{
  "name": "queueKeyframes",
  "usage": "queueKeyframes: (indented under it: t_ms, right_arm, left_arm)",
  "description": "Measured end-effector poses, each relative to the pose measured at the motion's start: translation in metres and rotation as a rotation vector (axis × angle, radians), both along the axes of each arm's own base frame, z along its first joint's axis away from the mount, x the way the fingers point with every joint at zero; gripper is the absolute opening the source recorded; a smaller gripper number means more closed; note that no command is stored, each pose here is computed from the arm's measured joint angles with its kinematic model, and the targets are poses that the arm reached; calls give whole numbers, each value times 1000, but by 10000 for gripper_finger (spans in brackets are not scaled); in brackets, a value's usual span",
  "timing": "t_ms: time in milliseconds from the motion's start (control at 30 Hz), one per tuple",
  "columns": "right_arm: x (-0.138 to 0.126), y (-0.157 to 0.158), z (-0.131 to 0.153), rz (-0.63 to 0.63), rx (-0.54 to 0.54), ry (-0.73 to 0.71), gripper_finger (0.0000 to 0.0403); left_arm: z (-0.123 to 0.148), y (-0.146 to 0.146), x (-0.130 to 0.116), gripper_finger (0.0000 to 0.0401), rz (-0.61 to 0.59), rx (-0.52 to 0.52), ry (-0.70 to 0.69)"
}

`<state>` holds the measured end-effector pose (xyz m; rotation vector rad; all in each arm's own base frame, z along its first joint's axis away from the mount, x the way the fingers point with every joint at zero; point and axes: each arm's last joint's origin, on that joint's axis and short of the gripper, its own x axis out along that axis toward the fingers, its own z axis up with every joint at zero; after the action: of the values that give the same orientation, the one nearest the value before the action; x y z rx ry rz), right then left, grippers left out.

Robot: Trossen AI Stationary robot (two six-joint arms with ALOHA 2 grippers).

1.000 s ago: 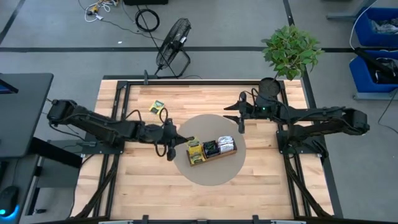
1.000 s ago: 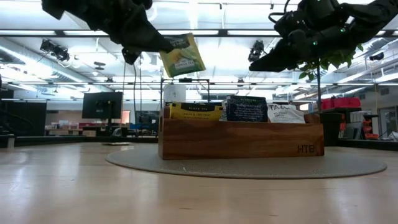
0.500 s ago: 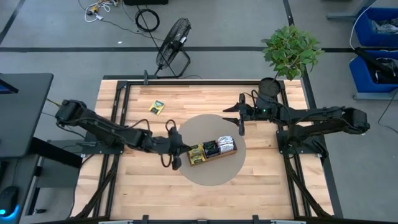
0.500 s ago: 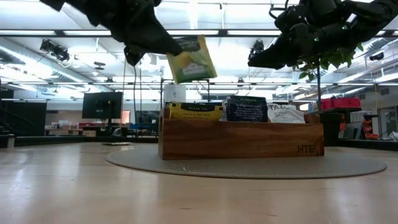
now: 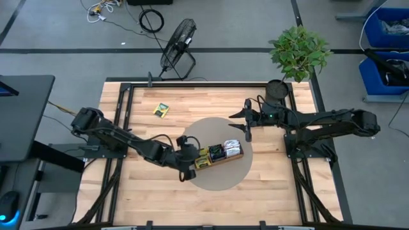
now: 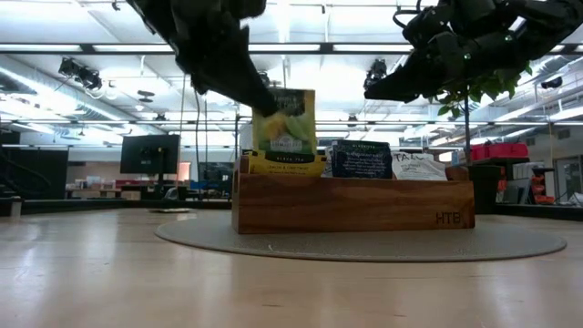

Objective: Pick & Place Tea
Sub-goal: Put the yellow tea bag into the left section of the wooden organizer

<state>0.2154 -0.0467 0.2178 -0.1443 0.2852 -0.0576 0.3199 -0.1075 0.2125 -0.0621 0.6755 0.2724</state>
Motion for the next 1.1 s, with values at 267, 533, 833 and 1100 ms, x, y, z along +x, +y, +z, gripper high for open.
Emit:
queueKeyframes:
  t_ms: [267, 533, 833, 1100]
  right_arm:
    - [0, 1, -1, 2, 10, 9, 164]
    - [0, 1, -1, 1, 10, 9, 164]
    - [0, 1, -1, 1, 9, 8, 164]
    - [0, 1, -1, 1, 9, 9, 164]
  left_arm:
    - [-15, -2, 0, 0, 22, 60, 64]
    - [-26, -5, 2, 0, 17, 81, 101]
    - [-41, -6, 6, 3, 0, 81, 144]
    - [-41, -7, 6, 6, -6, 76, 143]
